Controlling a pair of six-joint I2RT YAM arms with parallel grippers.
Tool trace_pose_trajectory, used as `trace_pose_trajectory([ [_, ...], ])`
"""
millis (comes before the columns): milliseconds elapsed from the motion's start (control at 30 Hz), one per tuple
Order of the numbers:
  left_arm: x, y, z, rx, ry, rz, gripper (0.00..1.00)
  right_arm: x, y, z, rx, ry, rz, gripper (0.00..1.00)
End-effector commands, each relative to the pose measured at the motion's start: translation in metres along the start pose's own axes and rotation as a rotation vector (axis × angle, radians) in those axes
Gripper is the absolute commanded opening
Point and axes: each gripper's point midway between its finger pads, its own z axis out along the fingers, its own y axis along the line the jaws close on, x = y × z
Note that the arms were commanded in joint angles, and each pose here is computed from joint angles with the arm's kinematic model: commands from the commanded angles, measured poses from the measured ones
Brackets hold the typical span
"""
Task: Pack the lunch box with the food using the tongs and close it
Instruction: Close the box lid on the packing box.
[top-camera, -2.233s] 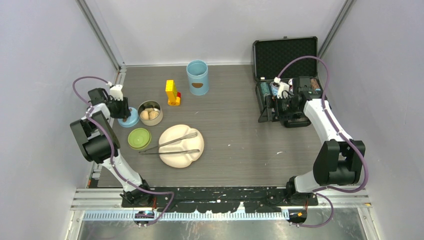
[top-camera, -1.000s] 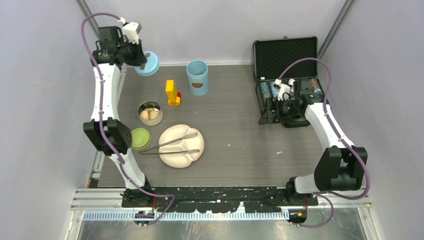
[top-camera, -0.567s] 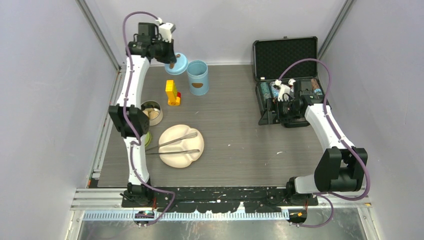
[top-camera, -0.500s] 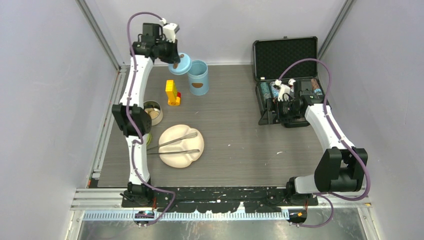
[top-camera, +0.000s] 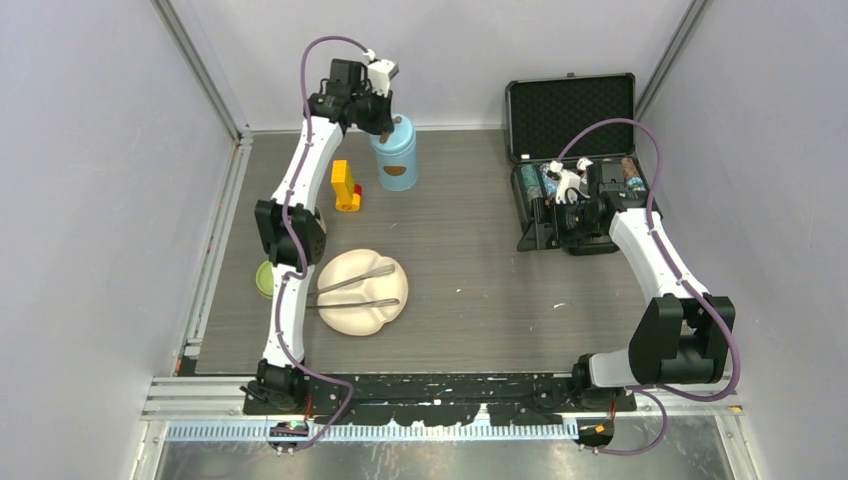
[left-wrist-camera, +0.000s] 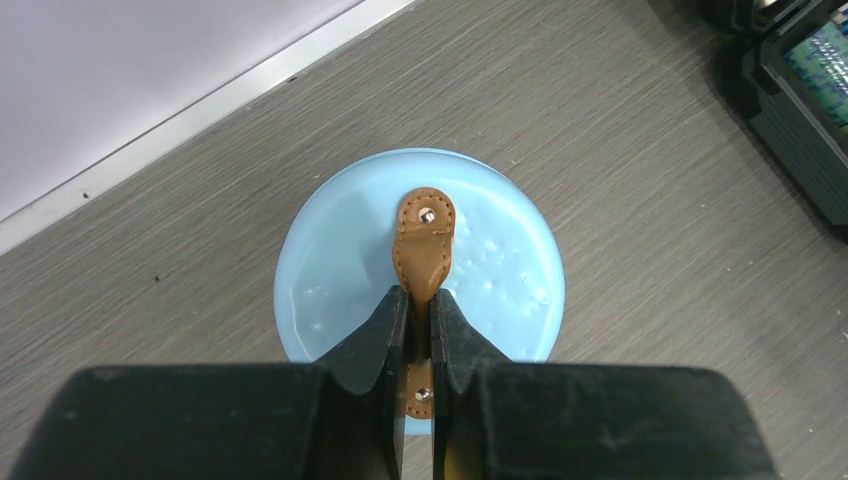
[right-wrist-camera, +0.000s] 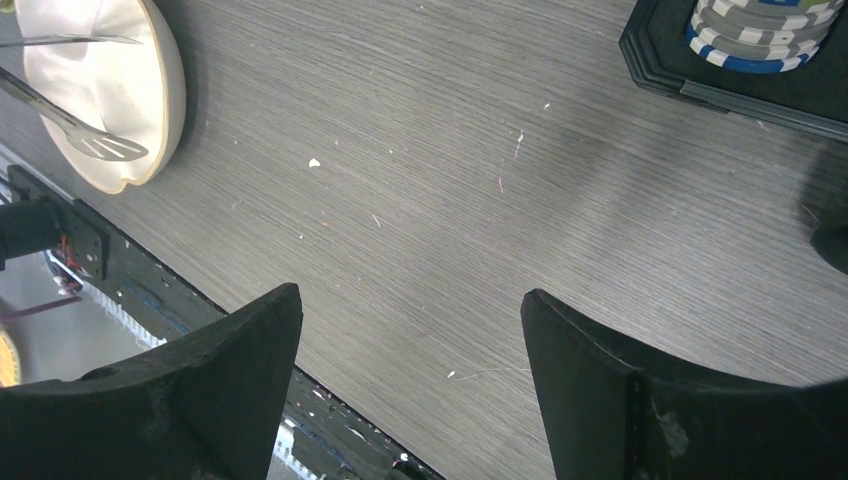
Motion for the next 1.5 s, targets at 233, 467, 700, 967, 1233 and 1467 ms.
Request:
trace_pose_trajectory([
  [233,-0.030,0.011,0.013,-0.050,-0.114,0.069,0.00,-0.005,-0.002,0.002,0.008,-0.017,-0.029,0.85],
  [467,-0.023,0.007,0.022,-0.019,-0.107,0.062,0.31,-0.005,-0.004,0.004,0.007,-0.010,-0.026,0.85],
  [700,-0.022,0.005,0.025,-0.012,-0.107,0.058,0.42,-0.004,-0.004,0.005,0.005,-0.005,-0.023,0.85],
  [967,-0.028,0.005,0.025,-0.019,-0.126,0.066,0.42,-0.004,-0.004,0.005,0.003,-0.007,-0.023,0.85],
  [1233,-0.022,0.002,0.042,-0.011,-0.126,0.084,0.49,-0.004,-0.005,0.005,0.007,-0.006,-0.022,0.85],
  [1467,0.000,0.000,0.063,0.004,-0.078,0.081,0.50,-0.003,-0.006,0.007,0.009,0.002,-0.019,0.85],
])
